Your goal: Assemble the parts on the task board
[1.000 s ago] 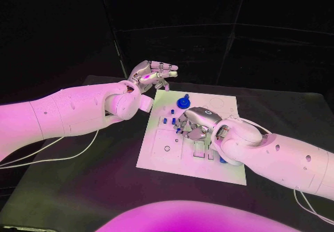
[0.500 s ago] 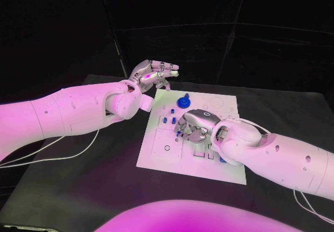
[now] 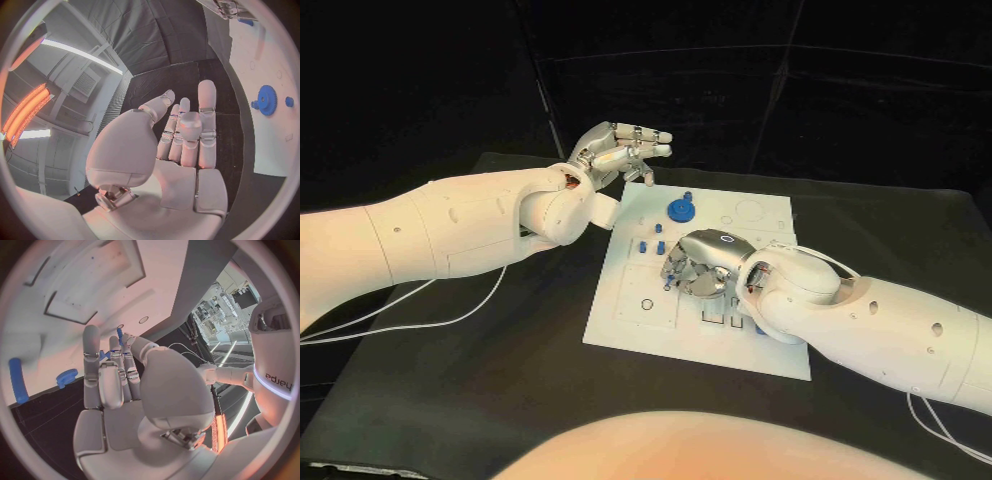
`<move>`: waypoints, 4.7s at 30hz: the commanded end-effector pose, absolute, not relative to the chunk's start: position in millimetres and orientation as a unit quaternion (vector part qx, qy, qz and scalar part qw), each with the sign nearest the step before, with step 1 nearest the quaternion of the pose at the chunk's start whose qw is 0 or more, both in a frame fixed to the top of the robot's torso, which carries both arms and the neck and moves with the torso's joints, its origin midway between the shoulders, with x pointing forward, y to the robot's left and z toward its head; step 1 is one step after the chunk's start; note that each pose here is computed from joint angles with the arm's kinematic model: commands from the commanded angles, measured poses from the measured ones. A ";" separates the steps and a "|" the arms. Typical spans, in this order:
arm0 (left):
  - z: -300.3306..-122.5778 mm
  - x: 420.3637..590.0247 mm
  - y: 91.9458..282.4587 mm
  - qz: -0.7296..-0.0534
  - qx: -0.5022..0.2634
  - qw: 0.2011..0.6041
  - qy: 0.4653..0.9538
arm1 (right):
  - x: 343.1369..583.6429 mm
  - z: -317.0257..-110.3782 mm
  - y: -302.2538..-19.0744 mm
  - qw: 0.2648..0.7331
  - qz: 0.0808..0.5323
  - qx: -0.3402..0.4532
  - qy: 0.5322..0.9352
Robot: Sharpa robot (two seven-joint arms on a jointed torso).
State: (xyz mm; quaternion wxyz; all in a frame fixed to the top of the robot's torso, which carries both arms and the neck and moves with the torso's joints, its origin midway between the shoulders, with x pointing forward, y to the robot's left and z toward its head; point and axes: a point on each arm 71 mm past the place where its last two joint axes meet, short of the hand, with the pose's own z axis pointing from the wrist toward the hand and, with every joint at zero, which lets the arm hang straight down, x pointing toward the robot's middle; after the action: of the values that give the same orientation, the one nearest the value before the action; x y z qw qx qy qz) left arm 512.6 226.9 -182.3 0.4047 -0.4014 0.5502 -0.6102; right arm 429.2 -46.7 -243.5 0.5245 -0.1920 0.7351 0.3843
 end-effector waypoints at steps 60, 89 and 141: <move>-181.2 513.6 226.7 -0.614 -0.399 0.398 0.552 | 428.8 -253.6 -45.5 0.508 0.368 -0.204 0.752; -181.8 514.6 224.6 -0.615 -0.399 0.394 0.555 | 430.3 -254.0 -45.4 0.511 0.368 -0.202 0.750; -182.7 515.8 226.5 -0.612 -0.401 0.393 0.557 | 421.7 -246.6 -42.2 0.528 0.393 -0.184 0.730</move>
State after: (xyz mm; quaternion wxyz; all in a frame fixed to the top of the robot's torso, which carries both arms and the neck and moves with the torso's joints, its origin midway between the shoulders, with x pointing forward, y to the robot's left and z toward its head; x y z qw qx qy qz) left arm 515.7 227.1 -184.0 0.3974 -0.4034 0.5572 -0.6074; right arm 421.5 -42.4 -249.5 0.5167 -0.1866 0.7393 0.3895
